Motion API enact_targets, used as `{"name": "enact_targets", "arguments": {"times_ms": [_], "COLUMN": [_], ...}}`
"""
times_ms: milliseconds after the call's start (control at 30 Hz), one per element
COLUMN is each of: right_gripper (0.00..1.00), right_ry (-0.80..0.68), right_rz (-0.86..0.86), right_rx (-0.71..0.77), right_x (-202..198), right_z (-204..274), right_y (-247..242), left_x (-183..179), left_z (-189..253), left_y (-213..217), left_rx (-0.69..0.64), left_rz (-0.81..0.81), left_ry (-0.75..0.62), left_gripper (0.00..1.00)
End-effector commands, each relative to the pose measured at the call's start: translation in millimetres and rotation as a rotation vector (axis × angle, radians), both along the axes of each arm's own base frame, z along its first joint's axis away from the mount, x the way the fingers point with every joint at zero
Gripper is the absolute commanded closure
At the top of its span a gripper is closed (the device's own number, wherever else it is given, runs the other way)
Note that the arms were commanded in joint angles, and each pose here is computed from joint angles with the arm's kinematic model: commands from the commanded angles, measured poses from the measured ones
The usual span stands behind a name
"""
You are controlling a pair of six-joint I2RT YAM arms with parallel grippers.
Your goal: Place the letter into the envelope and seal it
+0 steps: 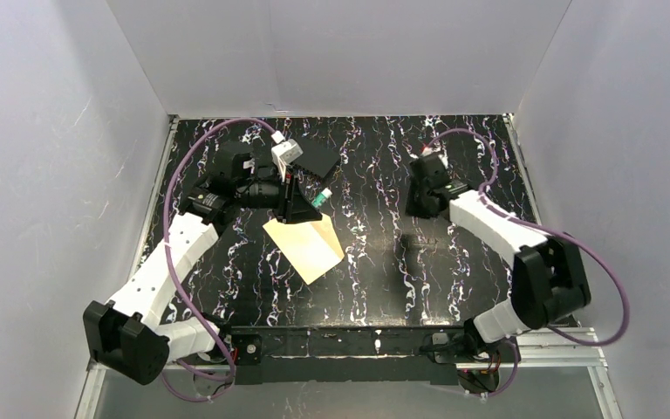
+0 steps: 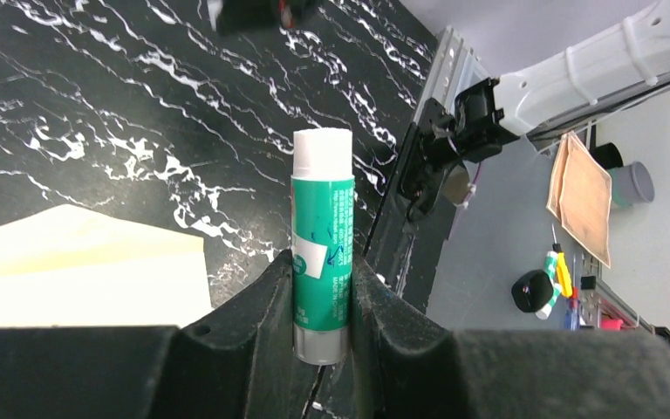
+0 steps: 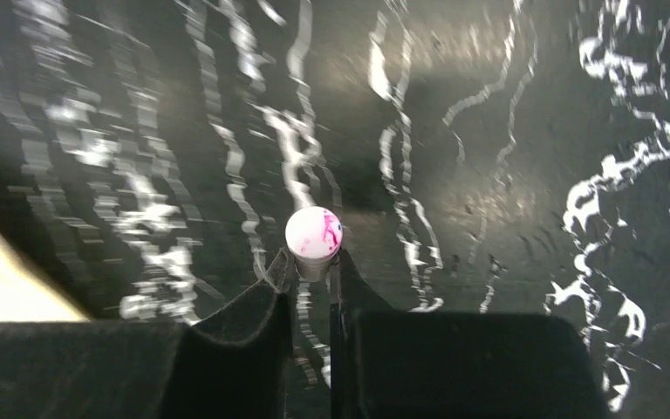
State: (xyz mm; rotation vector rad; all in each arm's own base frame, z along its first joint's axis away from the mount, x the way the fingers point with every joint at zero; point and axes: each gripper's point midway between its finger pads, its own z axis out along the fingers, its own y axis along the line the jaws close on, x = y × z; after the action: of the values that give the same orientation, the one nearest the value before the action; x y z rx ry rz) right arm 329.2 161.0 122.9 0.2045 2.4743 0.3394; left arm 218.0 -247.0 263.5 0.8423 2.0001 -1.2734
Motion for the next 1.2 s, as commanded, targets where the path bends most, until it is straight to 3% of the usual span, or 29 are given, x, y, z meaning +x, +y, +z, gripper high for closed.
{"name": "enact_targets", "arguments": {"times_ms": [0, 267, 500, 733, 1000, 1100, 1167], "right_gripper": [0.95, 0.89, 0.64, 0.49, 0.4, 0.38, 0.36], "right_ry": [0.006, 0.012, 0.012, 0.046, -0.013, -0.111, -0.206], "right_rz": [-0.027, 0.003, 0.017, 0.035, 0.048, 0.056, 0.107], "right_rx": [-0.324, -0.395, -0.367, -0.342, -0.211, -0.04, 0.158], "right_x": [-6.5, -13.5, -23.5, -30.9, -28.3, -25.3, -25.1], "right_z": [-42.6, -83.3, -93.5, -85.5, -19.8, 31.6, 75.1], "right_y": [-36.3, -24.9, -14.2, -10.3, 8.9, 30.2, 57.9], "left_x": [4.7, 3.4, 4.7, 3.5, 5.1, 19.6, 27.2], "left_z": [23.4, 30.8, 29.8, 30.0, 34.1, 46.2, 63.9], "left_y": [0.3, 2.7, 3.8, 5.1, 10.3, 10.7, 7.1], "left_rx": [-0.054, -0.071, -0.057, -0.048, -0.043, -0.1, -0.198], "left_rz": [0.054, 0.082, 0.084, 0.081, 0.137, 0.249, 0.318], "left_ry": [-0.056, -0.08, -0.089, -0.095, -0.105, -0.099, -0.063], "left_gripper": [1.0, 1.0, 1.0, 1.0, 1.0, 1.0, 1.0]}}
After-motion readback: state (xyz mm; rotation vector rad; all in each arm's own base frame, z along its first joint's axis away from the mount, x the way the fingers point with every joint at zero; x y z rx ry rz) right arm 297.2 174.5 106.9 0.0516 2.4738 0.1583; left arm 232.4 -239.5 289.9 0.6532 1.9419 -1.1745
